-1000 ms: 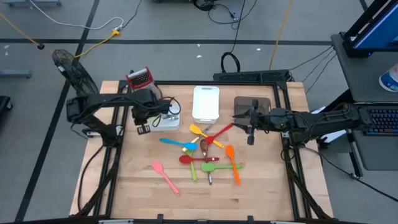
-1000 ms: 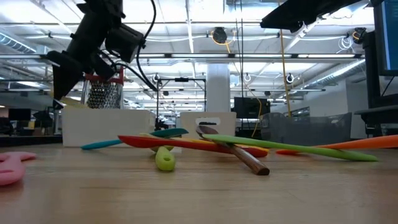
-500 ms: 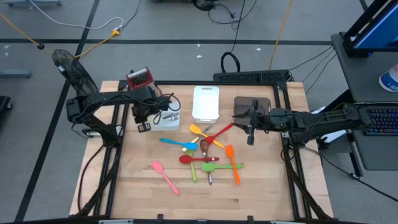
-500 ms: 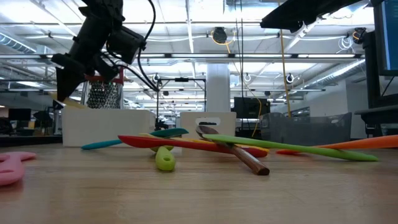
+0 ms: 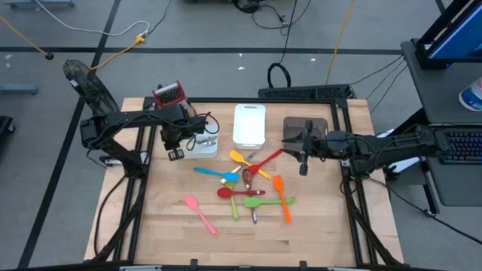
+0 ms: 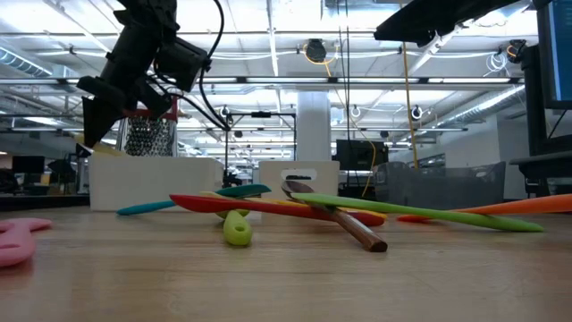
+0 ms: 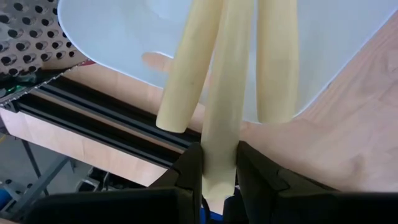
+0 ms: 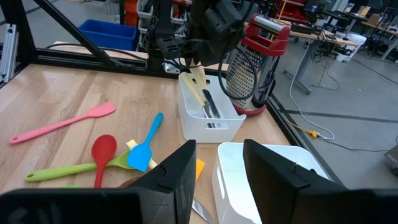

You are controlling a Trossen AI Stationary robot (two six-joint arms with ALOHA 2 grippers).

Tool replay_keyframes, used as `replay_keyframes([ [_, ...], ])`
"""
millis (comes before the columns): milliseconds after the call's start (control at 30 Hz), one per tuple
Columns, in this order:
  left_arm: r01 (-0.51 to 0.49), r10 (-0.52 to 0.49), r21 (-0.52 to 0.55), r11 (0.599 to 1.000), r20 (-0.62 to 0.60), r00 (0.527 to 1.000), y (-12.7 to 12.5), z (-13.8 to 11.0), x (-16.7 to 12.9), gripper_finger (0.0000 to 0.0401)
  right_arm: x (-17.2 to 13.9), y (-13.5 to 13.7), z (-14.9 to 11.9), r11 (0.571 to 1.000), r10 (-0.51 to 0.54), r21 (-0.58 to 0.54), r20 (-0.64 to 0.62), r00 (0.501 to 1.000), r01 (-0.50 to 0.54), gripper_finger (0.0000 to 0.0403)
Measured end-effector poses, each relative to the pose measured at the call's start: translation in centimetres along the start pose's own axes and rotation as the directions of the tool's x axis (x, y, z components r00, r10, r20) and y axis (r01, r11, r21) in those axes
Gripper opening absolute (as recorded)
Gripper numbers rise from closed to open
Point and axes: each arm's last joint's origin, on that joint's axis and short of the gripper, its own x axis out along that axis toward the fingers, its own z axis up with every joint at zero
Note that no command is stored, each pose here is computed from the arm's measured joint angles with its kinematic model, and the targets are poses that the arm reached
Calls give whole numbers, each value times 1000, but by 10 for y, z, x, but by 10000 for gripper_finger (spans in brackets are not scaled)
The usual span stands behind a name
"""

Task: Pick & Place Kitchen Items
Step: Put the yellow knife into the left white bin

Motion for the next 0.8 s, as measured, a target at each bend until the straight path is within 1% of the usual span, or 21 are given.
replay_keyframes([
  [333, 1, -1, 4, 1000, 11, 1000, 0, 1, 0, 73, 0, 0, 0, 1000, 0, 0, 0, 1000, 0, 130],
  [433, 0, 0, 1, 1000, 11, 1000, 0, 1, 0, 83, 0, 0, 0, 1000, 0, 0, 0, 1000, 0, 130],
  [500, 0, 0, 1, 1000, 11, 1000, 0, 1, 0, 98, 0, 0, 0, 1000, 0, 0, 0, 1000, 0, 130],
  [800, 0, 0, -1, 1000, 7, 1000, 0, 1, 0, 192, 0, 0, 0, 1000, 0, 0, 0, 1000, 0, 130],
])
